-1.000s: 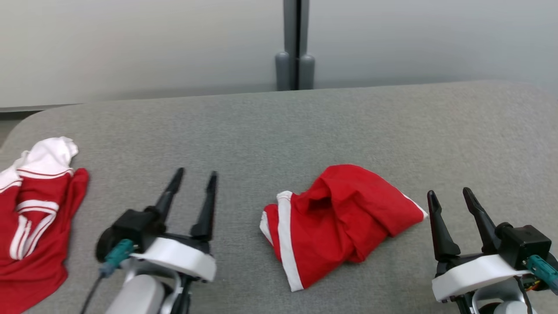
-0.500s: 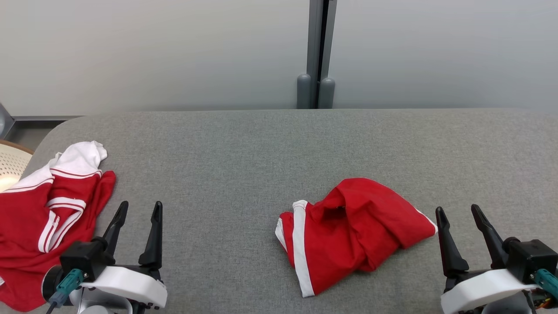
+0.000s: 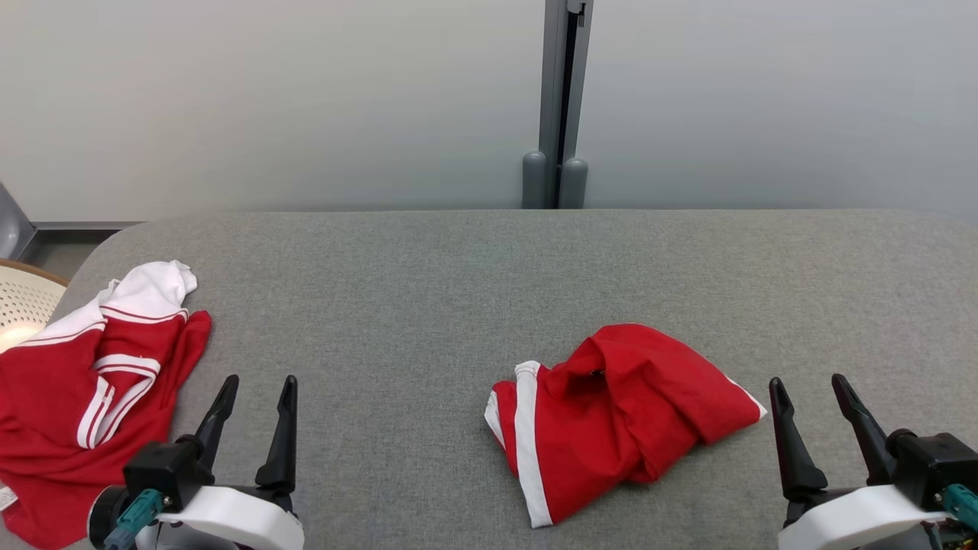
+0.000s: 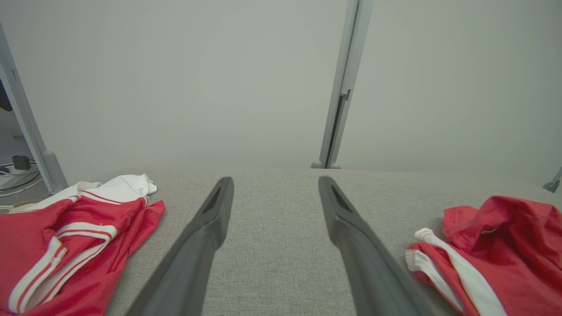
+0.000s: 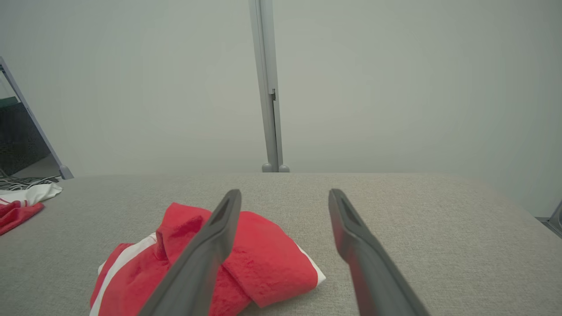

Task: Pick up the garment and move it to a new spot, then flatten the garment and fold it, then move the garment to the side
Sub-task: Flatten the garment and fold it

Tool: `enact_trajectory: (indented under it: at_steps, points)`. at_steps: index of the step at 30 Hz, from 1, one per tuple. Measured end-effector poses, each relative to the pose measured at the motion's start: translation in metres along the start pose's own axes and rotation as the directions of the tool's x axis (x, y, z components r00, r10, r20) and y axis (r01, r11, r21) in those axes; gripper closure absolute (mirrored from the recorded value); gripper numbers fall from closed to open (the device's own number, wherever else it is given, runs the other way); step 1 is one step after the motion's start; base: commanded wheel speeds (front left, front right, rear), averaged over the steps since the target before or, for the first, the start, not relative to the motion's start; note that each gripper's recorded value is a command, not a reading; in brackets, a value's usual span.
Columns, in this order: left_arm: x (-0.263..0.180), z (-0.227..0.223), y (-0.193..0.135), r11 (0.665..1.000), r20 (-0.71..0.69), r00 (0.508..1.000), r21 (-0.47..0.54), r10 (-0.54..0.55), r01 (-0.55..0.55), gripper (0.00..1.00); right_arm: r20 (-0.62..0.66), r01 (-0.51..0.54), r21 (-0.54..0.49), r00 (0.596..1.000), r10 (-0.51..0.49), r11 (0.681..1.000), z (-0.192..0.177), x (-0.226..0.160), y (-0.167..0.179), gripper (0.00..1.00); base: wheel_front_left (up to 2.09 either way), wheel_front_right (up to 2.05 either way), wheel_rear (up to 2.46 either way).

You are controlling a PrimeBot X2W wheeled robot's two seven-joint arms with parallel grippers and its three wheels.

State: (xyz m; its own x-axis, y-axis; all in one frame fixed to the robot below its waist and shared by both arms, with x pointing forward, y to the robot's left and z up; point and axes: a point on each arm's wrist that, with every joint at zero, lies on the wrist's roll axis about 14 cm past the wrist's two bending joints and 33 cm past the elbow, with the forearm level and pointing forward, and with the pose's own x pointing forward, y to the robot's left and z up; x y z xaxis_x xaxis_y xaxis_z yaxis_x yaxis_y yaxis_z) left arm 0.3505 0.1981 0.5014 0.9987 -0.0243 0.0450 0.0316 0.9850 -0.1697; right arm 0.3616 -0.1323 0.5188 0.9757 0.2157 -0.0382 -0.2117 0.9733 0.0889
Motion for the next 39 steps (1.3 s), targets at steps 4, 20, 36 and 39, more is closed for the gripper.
enact_trajectory:
  at_steps: [4, 20, 36, 39]
  points:
    - [0.0, -0.005, -0.004, 1.0, -0.016, 1.0, -0.004, -0.009, 0.009, 0.0, 0.0, 0.004, 0.0, 1.0, -0.004, 1.0, 0.0, 0.0, -0.001, 0.0, 0.0, 0.0, 0.0]
    - [0.001, -0.009, -0.003, 1.0, -0.027, 1.0, -0.016, 0.002, -0.002, 0.0, -0.025, -0.007, 0.004, 1.0, 0.008, 1.0, -0.007, 0.004, 0.002, 0.0, 0.0, 0.0, 0.0]
    - [0.038, -0.002, 0.002, 0.999, -0.002, 1.0, -0.02, 0.027, -0.027, 0.0, -0.336, -0.393, -0.144, 0.883, 0.329, 0.908, -0.073, 0.067, 0.093, 0.0, 0.0, 0.0, 0.0]
    - [0.043, -0.005, 0.007, 0.999, -0.006, 0.999, -0.018, 0.044, -0.044, 0.0, -0.398, -0.402, -0.156, 0.861, 0.315, 0.902, -0.088, 0.076, 0.091, 1.0, 0.0, 0.0, 0.0]
